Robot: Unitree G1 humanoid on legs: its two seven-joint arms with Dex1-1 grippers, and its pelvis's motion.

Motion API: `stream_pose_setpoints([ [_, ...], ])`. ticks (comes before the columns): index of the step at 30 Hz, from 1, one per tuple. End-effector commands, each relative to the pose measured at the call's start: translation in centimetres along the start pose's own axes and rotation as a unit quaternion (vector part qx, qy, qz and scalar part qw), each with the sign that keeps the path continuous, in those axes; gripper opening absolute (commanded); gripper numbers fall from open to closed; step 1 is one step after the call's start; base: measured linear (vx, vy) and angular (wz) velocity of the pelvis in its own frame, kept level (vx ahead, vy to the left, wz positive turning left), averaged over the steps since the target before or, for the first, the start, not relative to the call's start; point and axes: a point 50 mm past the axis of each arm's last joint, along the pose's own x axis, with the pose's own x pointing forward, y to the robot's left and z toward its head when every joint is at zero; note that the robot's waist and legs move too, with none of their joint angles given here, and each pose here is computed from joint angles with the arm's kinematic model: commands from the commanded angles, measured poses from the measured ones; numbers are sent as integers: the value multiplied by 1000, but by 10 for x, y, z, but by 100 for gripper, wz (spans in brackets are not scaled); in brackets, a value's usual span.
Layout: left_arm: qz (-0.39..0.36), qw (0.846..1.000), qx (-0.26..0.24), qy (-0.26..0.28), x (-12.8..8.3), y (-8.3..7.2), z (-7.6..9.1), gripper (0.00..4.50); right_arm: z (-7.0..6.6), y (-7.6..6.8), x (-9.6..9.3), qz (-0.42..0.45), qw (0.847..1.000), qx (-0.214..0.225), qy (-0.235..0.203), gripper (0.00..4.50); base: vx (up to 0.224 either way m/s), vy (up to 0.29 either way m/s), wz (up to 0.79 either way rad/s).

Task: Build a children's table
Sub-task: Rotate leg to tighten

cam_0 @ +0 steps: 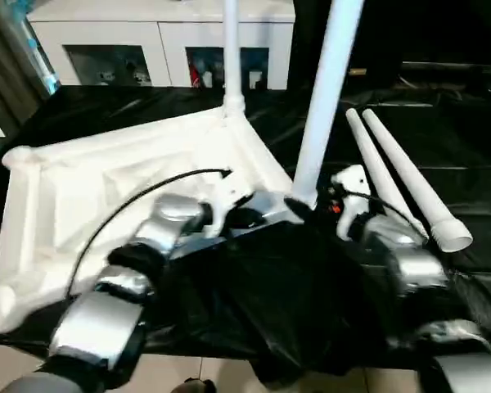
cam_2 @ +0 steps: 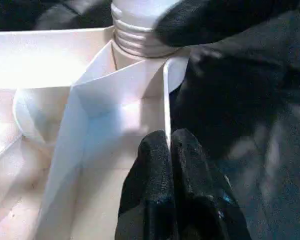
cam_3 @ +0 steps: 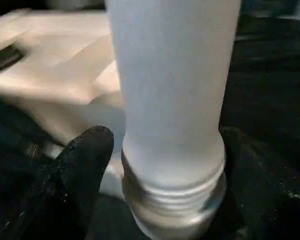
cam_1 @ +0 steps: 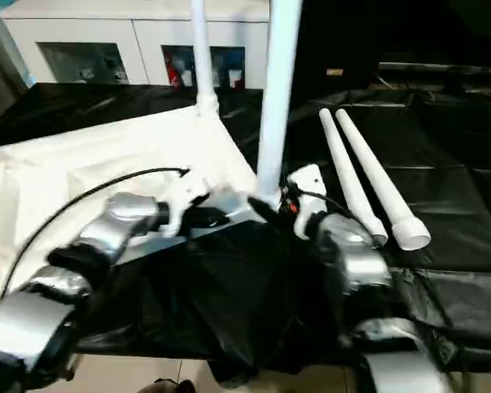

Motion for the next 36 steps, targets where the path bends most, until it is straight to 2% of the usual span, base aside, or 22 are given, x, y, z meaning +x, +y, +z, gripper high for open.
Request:
stream_pose_setpoints([
  [1, -58, 998, 14, -22, 3, -10, 3, 0, -1, 18, 5, 98, 995, -12, 18, 368, 0, 0, 0],
  [3, -69, 997, 17, -22, 0, -11, 2, 0, 0, 17, 2, 109, 994, -15, 21, 368, 0, 0, 0],
  [5, -109, 994, 11, -22, -9, -13, -1, 0, 3, 12, -10, 137, 989, -35, 39, 368, 0, 0, 0],
  [8, -134, 991, 14, -20, -17, -14, -4, 0, 3, 7, -18, 142, 987, -56, 58, 368, 0, 0, 0],
  [14, -145, 989, 15, -15, -22, -15, -7, 0, 3, 4, -23, 147, 985, -59, 67, 368, 0, 0, 0],
  [15, -146, 989, 15, -16, -22, -15, -7, 0, 3, 5, -24, 151, 985, -57, 67, 344, 0, 0, 0],
  [20, -150, 988, 13, -18, -24, -16, -7, 0, 4, 8, -23, 167, 983, -42, 61, 324, 0, 0, 0],
  [21, -149, 989, 13, -18, -24, -17, -7, 0, 3, 10, -23, 171, 983, -38, 60, 299, 0, 0, 0],
  [24, -129, 991, 11, -18, -21, -15, -7, 0, -1, 13, -20, 162, 985, -24, 55, 299, 0, 0, 0],
  [25, -124, 992, 11, -17, -20, -14, -6, 0, -2, 13, -20, 158, 986, -21, 54, 278, 0, 0, 0],
  [27, -67, 998, 5, -10, -12, -7, -4, 0, -11, 9, -13, 92, 994, -10, 56, 278, 0, 0, 0],
  [30, -1, 1000, -13, -11, 0, 0, 3, 0, -23, 6, -4, 4, 998, 7, 64, 275, 0, 0, 0],
  [33, 86, 996, -37, -4, 19, 5, 15, 0, -35, 6, 11, -116, 990, 57, 62, 275, 0, 0, 0],
  [36, 126, 991, -53, -6, 29, 6, 22, 0, -38, 7, 18, -167, 980, 88, 61, 275, 0, 0, 0],
])
